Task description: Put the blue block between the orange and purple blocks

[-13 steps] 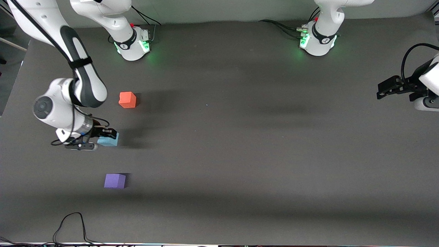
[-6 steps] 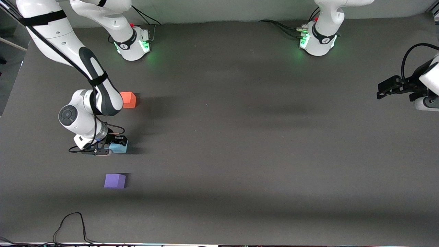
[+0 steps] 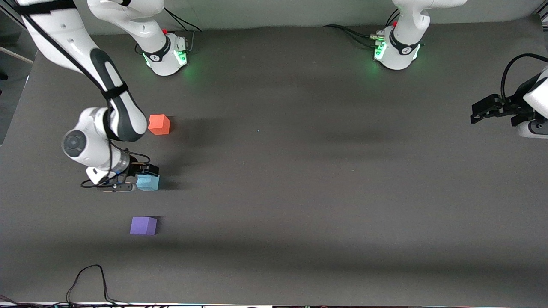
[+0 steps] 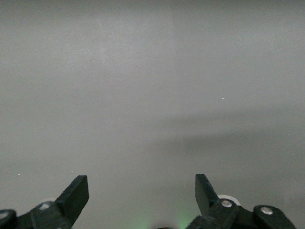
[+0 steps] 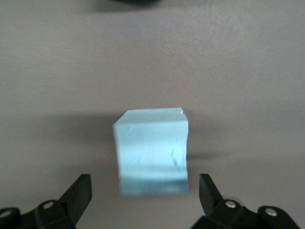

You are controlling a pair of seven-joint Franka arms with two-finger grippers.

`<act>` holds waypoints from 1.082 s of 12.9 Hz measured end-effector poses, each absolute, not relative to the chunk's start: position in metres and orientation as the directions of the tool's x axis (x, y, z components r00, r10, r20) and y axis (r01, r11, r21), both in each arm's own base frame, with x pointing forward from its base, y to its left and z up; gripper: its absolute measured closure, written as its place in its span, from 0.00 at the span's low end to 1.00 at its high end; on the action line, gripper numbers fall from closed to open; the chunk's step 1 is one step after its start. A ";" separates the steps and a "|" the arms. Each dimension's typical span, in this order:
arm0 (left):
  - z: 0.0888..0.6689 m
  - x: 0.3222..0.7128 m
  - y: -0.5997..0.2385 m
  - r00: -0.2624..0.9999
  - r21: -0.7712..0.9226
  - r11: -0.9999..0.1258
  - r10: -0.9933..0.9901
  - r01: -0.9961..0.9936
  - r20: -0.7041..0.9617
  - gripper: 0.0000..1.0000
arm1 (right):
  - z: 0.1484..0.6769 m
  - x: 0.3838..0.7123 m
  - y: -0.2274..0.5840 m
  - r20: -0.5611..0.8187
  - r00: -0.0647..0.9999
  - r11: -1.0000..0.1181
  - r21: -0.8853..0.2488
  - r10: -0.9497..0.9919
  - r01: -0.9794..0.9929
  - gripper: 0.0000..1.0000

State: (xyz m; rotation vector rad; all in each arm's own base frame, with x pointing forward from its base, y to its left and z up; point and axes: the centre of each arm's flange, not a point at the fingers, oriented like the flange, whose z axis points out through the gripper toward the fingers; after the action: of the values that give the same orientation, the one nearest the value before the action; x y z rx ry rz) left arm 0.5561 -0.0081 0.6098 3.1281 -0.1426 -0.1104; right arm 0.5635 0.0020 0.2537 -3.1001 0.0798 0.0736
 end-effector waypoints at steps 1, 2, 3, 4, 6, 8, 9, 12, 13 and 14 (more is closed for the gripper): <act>0.610 0.556 -0.008 0.993 0.012 -0.996 -0.091 -0.091 -0.071 0.00 | 0.286 0.566 0.003 -0.049 0.998 -0.998 -0.049 -0.047 -0.049 0.00; 0.610 0.556 -0.008 0.993 0.012 -0.996 -0.091 -0.091 -0.071 0.00 | 0.319 0.567 0.004 -0.048 0.998 -0.997 -0.059 -0.042 -0.045 0.00; 0.610 0.556 -0.008 0.993 0.012 -0.996 -0.091 -0.091 -0.072 0.00 | 0.354 0.567 0.005 -0.045 0.998 -0.997 -0.069 -0.036 -0.040 0.00; 0.610 0.556 -0.008 0.993 0.012 -0.996 -0.091 -0.091 -0.074 0.00 | 0.389 0.566 0.006 -0.039 0.999 -0.996 -0.078 -0.030 -0.033 0.00; 0.609 0.555 -0.008 0.993 0.012 -0.996 -0.091 -0.090 -0.077 0.00 | 0.457 0.562 0.009 -0.036 0.999 -0.996 -0.093 -0.014 -0.017 0.00; 0.609 0.555 -0.008 0.993 0.012 -0.996 -0.091 -0.090 -0.078 0.00 | 0.522 0.550 0.010 -0.052 0.999 -0.995 -0.104 0.003 -0.002 0.00; 0.609 0.555 -0.008 0.993 0.012 -0.996 -0.091 -0.090 -0.078 0.00 | 0.549 0.542 0.011 -0.054 0.998 -0.994 -0.108 0.015 0.009 0.00; 0.610 0.555 -0.008 0.993 0.012 -0.996 -0.091 -0.090 -0.078 0.00 | 0.596 0.521 0.023 -0.042 0.998 -0.991 -0.122 0.055 0.049 0.00; 0.610 0.555 -0.008 0.993 0.012 -0.996 -0.091 -0.090 -0.078 0.00 | 0.599 0.518 0.020 -0.044 0.998 -0.991 -0.126 0.053 0.047 0.00; 0.610 0.555 -0.008 0.993 0.012 -0.996 -0.091 -0.090 -0.078 0.00 | 0.598 0.517 0.015 -0.052 0.998 -0.991 -0.128 0.044 0.038 0.00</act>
State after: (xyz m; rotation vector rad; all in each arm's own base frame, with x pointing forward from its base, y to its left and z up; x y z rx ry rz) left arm 0.5549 -0.0080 0.6095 3.1274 -0.1423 -0.1237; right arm 0.5173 0.0147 0.5978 -3.0126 -0.0620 0.0822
